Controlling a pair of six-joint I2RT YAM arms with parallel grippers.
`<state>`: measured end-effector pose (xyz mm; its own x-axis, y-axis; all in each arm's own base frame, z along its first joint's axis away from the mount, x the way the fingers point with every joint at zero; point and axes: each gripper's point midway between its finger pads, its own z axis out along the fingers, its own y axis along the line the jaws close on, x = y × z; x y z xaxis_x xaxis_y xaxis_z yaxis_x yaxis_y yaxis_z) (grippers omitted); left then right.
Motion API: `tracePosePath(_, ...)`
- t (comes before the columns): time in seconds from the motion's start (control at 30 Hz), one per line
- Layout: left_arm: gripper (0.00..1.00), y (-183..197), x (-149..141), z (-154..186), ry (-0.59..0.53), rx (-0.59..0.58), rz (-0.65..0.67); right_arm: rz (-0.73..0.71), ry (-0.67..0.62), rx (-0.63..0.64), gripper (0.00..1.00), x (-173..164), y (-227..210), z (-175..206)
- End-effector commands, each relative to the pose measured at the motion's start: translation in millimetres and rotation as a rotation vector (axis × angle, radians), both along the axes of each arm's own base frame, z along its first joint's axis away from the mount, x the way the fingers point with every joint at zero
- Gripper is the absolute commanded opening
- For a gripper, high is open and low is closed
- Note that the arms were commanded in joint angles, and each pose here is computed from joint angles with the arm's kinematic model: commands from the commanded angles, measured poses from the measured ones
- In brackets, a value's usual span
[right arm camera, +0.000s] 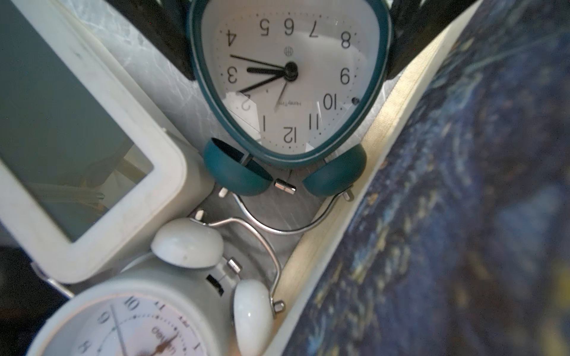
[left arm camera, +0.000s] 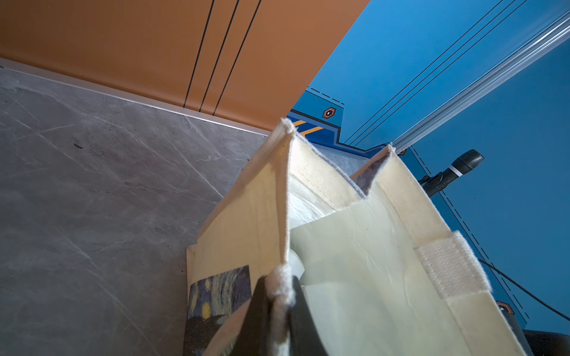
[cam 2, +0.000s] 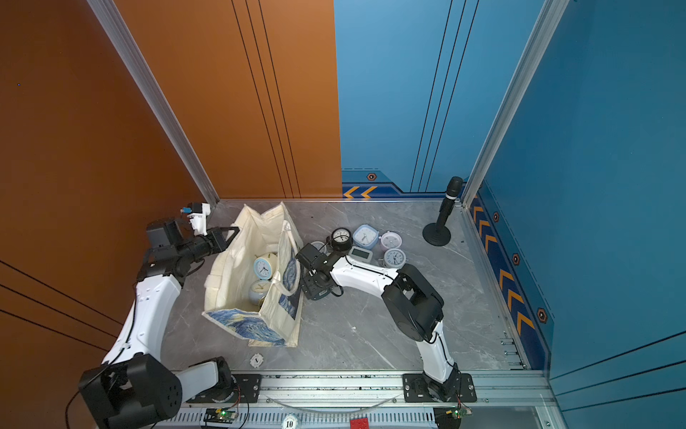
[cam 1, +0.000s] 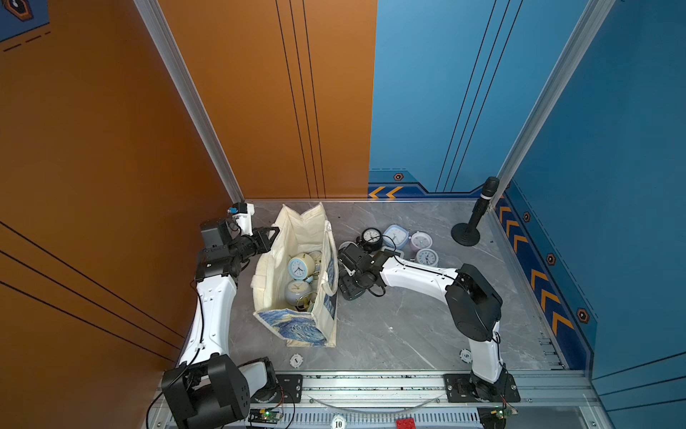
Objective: Put the alarm clock into the canvas bag
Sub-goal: Pick up the alarm from the center of the board, then place the alarm at the canvas bag.
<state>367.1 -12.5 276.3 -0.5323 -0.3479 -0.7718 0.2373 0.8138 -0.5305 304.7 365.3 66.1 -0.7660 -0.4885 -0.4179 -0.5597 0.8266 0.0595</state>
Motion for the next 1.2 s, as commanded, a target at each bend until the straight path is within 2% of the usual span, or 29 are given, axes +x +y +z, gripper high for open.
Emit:
tracePosePath(0.0,0.0,-3.3,-5.6,-1.7,0.01,0.002,-0.02,-0.032,-0.06,0.041,0.79,4.3,-7.0,33.0)
tracePosePath(0.37,0.0,-3.9,-5.5,-1.4,0.01,0.001,-0.022,-0.081,-0.178,0.053,0.78,-1.3,-44.1,92.8)
tracePosePath(0.73,0.0,-3.3,-5.3,-0.8,0.007,0.006,-0.017,-0.118,-0.382,0.102,0.78,0.5,-75.1,197.6)
tracePosePath(0.93,0.0,-1.4,-6.5,1.3,-0.001,0.018,-0.004,-0.068,-0.444,0.215,0.77,-5.7,-60.7,250.2)
tracePosePath(1.17,0.0,-1.1,-7.9,2.3,-0.008,0.027,0.0,0.04,-0.491,0.334,0.77,-17.9,-15.7,299.3)
